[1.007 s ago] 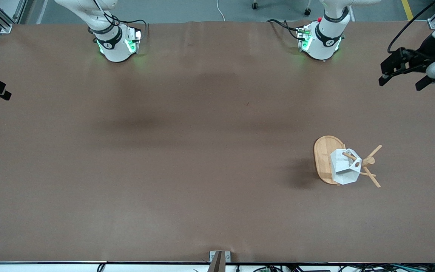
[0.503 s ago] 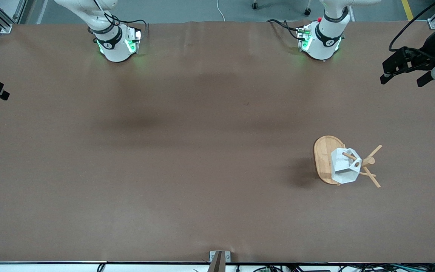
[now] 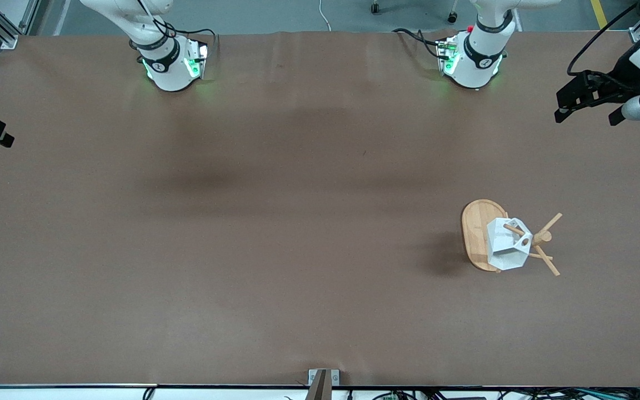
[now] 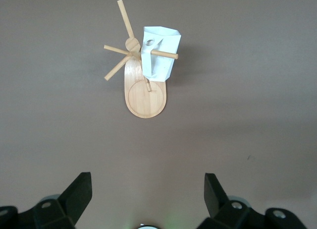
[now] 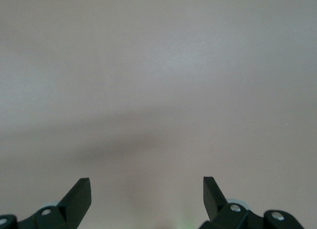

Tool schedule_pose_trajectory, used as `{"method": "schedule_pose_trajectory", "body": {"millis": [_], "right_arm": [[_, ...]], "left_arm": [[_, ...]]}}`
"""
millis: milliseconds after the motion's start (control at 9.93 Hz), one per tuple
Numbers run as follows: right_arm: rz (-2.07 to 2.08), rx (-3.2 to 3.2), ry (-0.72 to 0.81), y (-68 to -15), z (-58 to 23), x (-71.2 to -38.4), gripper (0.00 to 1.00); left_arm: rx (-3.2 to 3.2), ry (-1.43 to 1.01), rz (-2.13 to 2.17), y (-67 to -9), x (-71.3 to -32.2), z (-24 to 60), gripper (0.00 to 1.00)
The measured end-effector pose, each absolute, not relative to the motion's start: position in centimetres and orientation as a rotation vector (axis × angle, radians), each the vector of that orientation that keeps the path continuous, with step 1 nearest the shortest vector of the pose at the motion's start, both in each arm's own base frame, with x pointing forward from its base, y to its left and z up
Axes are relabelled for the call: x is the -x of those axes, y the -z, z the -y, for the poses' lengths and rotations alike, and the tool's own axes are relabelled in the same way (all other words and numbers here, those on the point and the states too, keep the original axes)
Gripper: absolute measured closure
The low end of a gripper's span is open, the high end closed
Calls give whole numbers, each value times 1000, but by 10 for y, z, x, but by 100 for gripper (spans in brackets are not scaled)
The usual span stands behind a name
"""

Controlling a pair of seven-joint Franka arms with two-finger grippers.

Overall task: Hang cup on rack
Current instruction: 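Open the left gripper and raise it away from the rack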

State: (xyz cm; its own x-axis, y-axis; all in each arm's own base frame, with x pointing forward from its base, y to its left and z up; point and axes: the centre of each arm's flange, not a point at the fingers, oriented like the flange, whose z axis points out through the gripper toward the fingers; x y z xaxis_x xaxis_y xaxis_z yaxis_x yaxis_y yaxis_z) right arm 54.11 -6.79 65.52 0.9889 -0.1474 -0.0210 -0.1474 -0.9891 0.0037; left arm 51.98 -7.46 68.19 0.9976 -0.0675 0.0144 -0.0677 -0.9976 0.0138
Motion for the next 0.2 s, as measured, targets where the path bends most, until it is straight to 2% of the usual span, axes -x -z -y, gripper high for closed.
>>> {"method": "schedule_pose_trajectory", "body": {"millis": [201], "right_arm": [[231,-3131,33,-655,68,-541,0]], "left_arm": [[-3126,-26,108,-683,-518,75,0]]}}
